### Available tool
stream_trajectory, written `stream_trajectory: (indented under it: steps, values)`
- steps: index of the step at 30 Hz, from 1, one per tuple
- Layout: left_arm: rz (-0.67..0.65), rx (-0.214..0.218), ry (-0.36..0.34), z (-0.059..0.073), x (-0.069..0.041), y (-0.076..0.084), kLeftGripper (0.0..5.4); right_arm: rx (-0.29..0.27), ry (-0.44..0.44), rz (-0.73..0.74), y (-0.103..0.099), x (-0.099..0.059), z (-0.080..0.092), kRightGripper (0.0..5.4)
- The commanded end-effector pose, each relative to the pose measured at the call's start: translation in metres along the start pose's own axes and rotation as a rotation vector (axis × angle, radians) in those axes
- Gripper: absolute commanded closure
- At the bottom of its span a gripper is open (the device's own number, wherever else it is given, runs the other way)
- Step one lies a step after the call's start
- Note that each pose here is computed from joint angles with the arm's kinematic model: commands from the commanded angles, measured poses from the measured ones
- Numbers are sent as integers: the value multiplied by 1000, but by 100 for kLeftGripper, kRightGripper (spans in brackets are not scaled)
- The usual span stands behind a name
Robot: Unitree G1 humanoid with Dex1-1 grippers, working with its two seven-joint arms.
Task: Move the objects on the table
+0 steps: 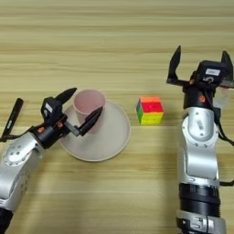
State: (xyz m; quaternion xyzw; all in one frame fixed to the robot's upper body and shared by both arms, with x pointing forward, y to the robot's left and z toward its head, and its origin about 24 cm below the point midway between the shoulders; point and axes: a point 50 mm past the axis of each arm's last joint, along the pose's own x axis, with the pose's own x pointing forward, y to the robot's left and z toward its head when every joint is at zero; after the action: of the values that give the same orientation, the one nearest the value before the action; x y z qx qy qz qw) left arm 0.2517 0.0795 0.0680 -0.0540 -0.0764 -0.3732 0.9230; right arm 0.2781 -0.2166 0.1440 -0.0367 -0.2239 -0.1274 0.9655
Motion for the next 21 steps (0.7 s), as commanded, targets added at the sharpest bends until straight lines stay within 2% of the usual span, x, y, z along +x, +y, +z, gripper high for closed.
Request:
stream_trajectory:
  steps: [1, 5, 10, 18, 21]
  values:
    - [13, 3, 2, 4, -2, 5, 2, 2, 14, 11, 1, 0, -2, 0]
    - [50, 19, -16, 9, -4, 12, 2, -3, 29, 29, 3, -1, -5, 0]
    - [133, 43, -53, 22, -10, 32, 2, -7, 72, 70, 9, -6, -15, 0]
    - [225, 66, -144, 45, -20, 47, 2, -4, 125, 121, 19, -13, -26, 0]
    - [285, 65, -170, 50, -25, 58, 2, 2, 146, 137, 22, -16, -30, 0]
